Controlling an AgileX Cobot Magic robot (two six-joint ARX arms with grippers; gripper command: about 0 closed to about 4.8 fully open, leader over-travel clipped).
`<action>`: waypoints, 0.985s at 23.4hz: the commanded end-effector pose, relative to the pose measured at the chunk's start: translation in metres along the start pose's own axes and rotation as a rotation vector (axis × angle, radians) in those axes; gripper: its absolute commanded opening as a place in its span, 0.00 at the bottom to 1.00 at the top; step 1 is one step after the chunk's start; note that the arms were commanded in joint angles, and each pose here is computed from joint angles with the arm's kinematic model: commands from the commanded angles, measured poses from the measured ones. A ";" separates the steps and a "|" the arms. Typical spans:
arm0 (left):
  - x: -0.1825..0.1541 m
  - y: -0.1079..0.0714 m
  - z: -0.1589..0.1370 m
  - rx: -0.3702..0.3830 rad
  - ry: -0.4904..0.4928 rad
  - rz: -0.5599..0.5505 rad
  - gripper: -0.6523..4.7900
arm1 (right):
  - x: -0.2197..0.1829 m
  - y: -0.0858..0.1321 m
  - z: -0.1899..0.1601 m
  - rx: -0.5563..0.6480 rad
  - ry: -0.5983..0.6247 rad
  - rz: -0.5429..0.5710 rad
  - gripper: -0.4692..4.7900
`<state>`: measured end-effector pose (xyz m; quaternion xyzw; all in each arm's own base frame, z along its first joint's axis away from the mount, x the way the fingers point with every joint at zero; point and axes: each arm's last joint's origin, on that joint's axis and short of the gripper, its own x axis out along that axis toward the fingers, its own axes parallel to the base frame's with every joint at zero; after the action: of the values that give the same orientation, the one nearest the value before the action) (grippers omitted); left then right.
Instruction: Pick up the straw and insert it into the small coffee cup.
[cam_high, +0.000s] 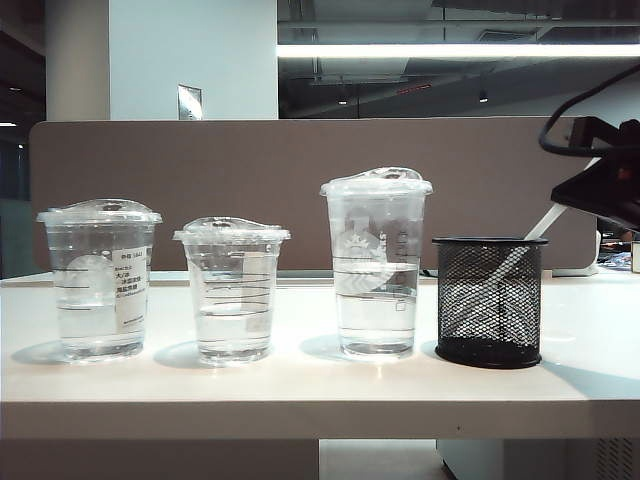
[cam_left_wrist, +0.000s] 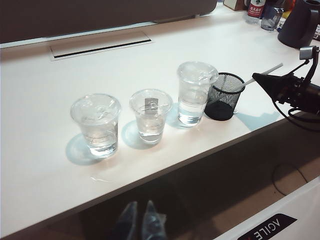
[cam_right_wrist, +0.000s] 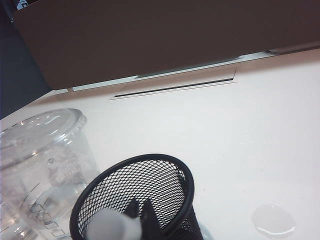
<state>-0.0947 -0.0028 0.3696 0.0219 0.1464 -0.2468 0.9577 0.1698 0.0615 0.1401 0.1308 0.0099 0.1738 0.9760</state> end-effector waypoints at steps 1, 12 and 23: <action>0.000 0.000 0.000 -0.001 0.002 0.002 0.16 | 0.002 0.003 0.012 -0.010 -0.081 0.023 0.08; 0.000 0.000 0.000 0.003 0.002 0.006 0.16 | 0.004 0.032 0.100 -0.229 -0.173 0.178 0.08; 0.015 0.006 -0.005 -0.019 0.064 0.014 0.17 | 0.066 0.092 0.198 -0.441 0.016 0.461 0.09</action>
<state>-0.0825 -0.0034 0.3609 0.0209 0.1745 -0.2385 0.9551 0.2112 0.1099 0.3542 -0.0850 -0.0464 0.3733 0.9226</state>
